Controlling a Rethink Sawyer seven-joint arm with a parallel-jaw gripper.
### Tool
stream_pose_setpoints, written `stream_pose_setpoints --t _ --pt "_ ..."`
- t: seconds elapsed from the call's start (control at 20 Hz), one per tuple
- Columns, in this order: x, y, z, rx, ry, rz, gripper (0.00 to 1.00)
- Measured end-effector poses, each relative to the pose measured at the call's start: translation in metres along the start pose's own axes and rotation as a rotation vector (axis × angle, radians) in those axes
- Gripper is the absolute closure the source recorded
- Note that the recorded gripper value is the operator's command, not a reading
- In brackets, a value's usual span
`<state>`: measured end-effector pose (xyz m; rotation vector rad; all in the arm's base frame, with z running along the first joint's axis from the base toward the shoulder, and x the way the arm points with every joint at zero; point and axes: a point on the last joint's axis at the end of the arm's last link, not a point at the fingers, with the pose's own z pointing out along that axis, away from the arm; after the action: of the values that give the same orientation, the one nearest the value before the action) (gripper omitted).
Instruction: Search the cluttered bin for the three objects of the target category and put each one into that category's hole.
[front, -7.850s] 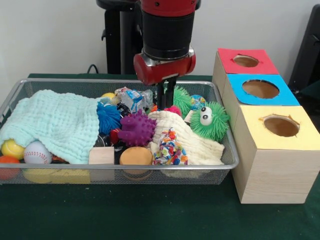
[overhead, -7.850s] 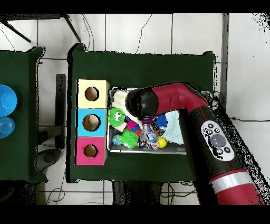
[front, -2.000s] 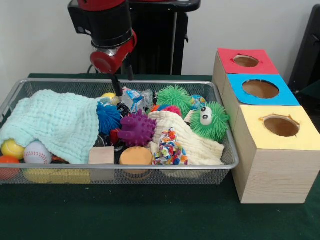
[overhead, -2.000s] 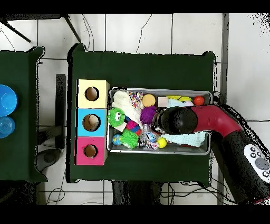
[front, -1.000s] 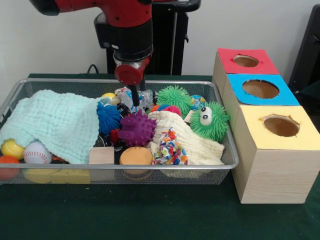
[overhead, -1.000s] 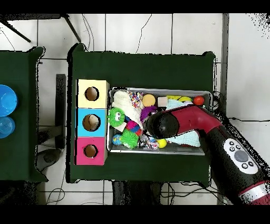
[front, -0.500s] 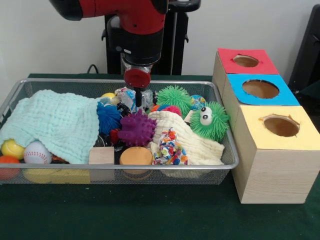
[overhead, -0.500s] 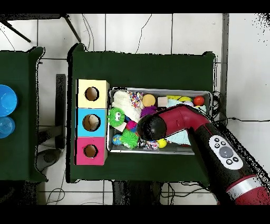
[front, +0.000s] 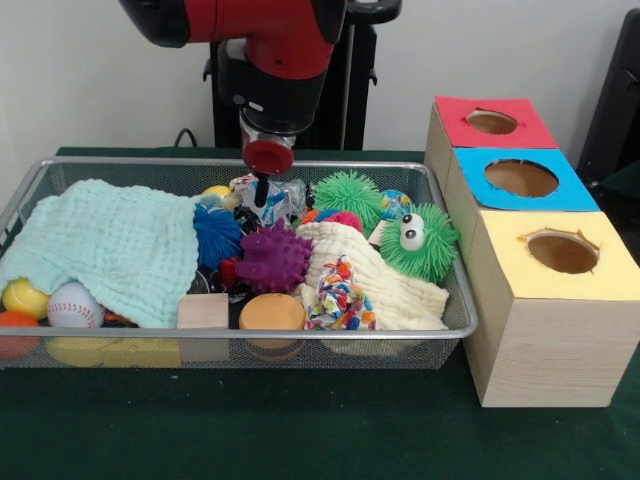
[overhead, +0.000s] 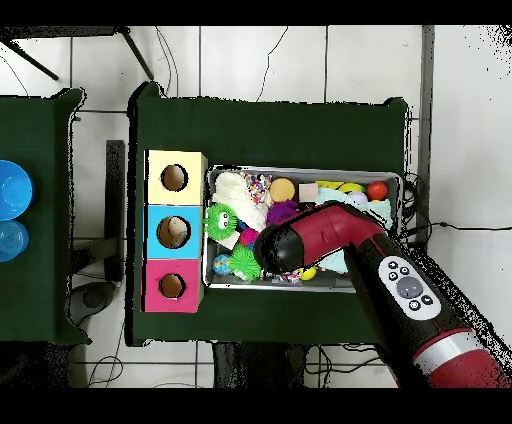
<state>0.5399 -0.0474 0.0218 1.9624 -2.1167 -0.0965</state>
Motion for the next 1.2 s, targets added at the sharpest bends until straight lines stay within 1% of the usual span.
stream_pose_setpoints --t 0.15,0.2,0.4,0.45,0.55,0.8,0.9,0.95,1.15,1.2 --pt "0.003 0.003 0.003 -0.007 0.009 0.003 0.0" --pt "0.006 0.005 0.008 -0.017 0.012 0.008 0.0" --pt "0.007 0.005 0.015 -0.028 0.008 0.014 0.0" --pt "0.006 0.007 0.021 -0.04 0.002 0.016 0.0" --pt "0.006 0.007 0.026 -0.046 -0.006 0.019 0.0" --pt "0.008 0.003 0.04 -0.046 -0.043 0.041 0.0" --pt "0.009 0.002 0.042 -0.048 -0.048 0.047 0.0" --pt "0.013 0.001 0.043 -0.049 -0.055 0.06 0.0" --pt "0.018 -0.001 0.044 -0.056 -0.072 0.084 0.0" --pt "0.018 -0.002 0.044 -0.058 -0.083 0.091 1.0"
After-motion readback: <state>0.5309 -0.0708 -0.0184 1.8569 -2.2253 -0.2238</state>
